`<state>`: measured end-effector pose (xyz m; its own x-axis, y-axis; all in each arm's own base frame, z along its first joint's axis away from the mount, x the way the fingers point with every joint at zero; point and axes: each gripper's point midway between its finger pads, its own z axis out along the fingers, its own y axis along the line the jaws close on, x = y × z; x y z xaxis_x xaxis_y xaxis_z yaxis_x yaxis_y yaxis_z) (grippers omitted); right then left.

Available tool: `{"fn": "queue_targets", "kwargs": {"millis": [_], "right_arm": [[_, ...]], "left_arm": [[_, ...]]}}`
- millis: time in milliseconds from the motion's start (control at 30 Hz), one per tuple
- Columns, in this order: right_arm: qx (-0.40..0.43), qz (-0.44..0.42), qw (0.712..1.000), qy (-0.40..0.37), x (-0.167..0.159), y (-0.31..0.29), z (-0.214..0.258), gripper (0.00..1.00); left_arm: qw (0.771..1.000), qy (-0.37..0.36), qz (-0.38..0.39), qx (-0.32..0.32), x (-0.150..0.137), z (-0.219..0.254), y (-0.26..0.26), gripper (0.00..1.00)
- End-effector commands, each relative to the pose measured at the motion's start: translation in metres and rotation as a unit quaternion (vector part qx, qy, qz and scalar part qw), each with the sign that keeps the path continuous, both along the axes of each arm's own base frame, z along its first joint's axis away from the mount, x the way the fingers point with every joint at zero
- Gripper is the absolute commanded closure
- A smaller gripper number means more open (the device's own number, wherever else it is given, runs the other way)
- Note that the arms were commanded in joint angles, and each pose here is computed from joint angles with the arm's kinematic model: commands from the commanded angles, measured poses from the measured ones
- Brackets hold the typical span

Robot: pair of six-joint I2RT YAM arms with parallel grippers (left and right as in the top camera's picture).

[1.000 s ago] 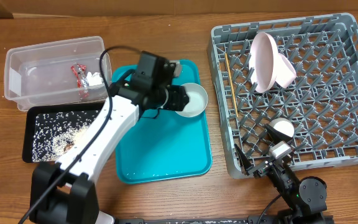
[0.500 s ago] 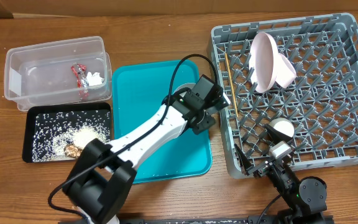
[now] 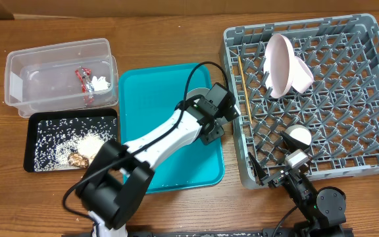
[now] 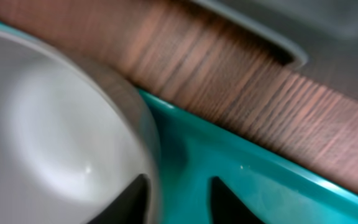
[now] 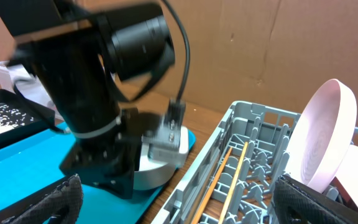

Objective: Sort waste into correct bins and load items into the dishwasher
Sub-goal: 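Lift the white bowl into the dish rack beside the pink plate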

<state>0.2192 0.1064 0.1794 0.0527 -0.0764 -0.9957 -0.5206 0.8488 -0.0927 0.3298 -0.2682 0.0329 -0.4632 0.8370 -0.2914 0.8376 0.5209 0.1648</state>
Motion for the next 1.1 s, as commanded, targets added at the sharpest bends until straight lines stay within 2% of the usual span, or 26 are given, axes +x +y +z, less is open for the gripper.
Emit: {"fn": "queue_targets", "kwargs": {"millis": [0, 33, 133, 167, 333, 433, 500, 600, 633, 667, 700, 800, 967, 1067], "right_arm": [[0.000, -0.001, 1.000, 0.000, 0.000, -0.001, -0.003, 0.00], [0.000, -0.001, 1.000, 0.000, 0.000, -0.001, -0.002, 0.00], [0.000, -0.001, 1.000, 0.000, 0.000, -0.001, -0.003, 0.00], [0.000, -0.001, 1.000, 0.000, 0.000, -0.001, -0.003, 0.00], [0.000, -0.001, 1.000, 0.000, 0.000, -0.001, -0.003, 0.00], [0.000, -0.001, 1.000, 0.000, 0.000, -0.001, -0.002, 0.00], [0.000, -0.001, 1.000, 0.000, 0.000, -0.001, -0.003, 0.00], [0.000, -0.002, 1.000, 0.000, 0.000, -0.001, -0.003, 0.00], [0.000, -0.001, 1.000, 0.000, 0.000, -0.001, -0.003, 0.00], [0.000, -0.001, 1.000, 0.000, 0.000, -0.001, -0.003, 0.00], [0.000, -0.001, 1.000, 0.000, 0.000, -0.001, -0.003, 0.00], [0.000, -0.001, 1.000, 0.000, 0.000, -0.001, -0.002, 0.00], [0.000, -0.001, 1.000, 0.000, 0.000, -0.001, -0.003, 0.00], [0.000, -0.001, 1.000, 0.000, 0.000, -0.001, -0.003, 0.00]], "left_arm": [[1.000, 0.023, 0.018, -0.005, -0.003, -0.017, -0.003, 0.91], [0.999, 0.024, 0.027, -0.007, -0.002, -0.017, -0.002, 0.96], [0.997, 0.022, 0.071, -0.020, 0.005, -0.009, 0.000, 0.96], [0.994, 0.017, 0.106, -0.031, 0.013, 0.004, 0.001, 0.96], [0.981, 0.011, 0.176, -0.077, 0.028, 0.067, 0.000, 0.96], [0.970, 0.029, 0.188, -0.149, 0.033, 0.113, -0.011, 0.96], [0.954, 0.060, 0.173, -0.236, 0.035, 0.150, -0.027, 0.96], [0.908, 0.109, 0.146, -0.377, 0.042, 0.204, -0.047, 0.96], [0.886, 0.129, 0.143, -0.421, 0.047, 0.220, -0.051, 0.96], [0.851, 0.164, 0.148, -0.477, 0.055, 0.238, -0.054, 0.96], [0.834, 0.183, 0.152, -0.499, 0.058, 0.244, -0.056, 0.96], [0.781, 0.241, 0.170, -0.550, 0.074, 0.250, -0.070, 0.96], [0.734, 0.310, 0.205, -0.568, 0.088, 0.216, -0.117, 0.96], [0.677, 0.379, 0.236, -0.585, 0.092, 0.191, -0.156, 0.96]]}}
